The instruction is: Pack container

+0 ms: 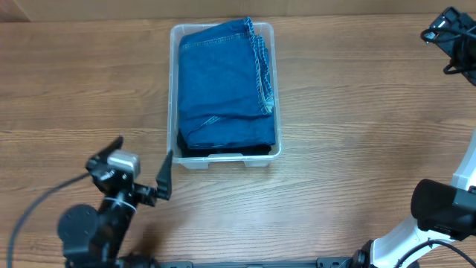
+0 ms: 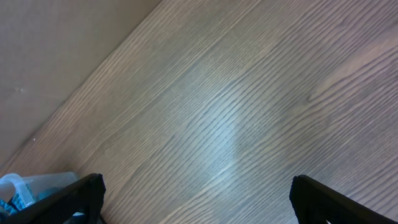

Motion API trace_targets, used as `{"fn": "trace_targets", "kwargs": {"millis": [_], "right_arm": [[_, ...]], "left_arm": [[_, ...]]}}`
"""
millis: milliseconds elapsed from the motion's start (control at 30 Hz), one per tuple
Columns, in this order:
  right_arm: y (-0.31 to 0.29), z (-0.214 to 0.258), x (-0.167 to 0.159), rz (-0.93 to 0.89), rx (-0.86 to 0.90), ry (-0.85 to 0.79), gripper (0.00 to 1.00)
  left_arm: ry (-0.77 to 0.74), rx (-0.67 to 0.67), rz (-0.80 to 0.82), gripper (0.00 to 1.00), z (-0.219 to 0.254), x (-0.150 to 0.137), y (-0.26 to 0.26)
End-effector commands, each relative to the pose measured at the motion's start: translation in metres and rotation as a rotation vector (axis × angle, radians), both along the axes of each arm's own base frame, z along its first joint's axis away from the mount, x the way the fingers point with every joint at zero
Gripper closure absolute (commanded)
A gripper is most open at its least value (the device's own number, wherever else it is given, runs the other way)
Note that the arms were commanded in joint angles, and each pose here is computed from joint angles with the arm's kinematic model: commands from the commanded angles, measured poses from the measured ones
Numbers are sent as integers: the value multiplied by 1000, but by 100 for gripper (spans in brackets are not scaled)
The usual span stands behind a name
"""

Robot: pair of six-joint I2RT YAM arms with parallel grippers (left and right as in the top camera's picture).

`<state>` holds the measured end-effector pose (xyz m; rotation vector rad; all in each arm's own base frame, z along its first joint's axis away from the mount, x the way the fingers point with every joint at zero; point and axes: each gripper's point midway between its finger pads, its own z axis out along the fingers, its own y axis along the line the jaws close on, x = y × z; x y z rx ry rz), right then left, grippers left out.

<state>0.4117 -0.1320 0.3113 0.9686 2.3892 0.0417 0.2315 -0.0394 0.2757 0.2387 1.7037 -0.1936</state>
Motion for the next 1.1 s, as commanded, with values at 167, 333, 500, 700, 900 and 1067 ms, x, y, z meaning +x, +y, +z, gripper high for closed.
{"fn": "trace_targets", "kwargs": {"millis": [167, 333, 500, 700, 900, 1067], "right_arm": [[0, 7, -1, -4, -10, -20, 0], [0, 7, -1, -4, -10, -20, 0], [0, 7, -1, -4, -10, -20, 0], [0, 7, -1, -4, -10, -20, 0], [0, 7, -1, -4, -10, -20, 0], [0, 7, -1, -4, -10, -20, 0]], "left_arm": [[34, -147, 193, 0, -78, 1, 29], [66, -187, 355, 0, -108, 3, 55], [32, -244, 439, 0, -122, 5, 69], [17, -202, 453, 0, -124, 6, 72], [15, -159, 446, 0, -124, 6, 72], [16, -159, 446, 0, -124, 6, 72]]}}
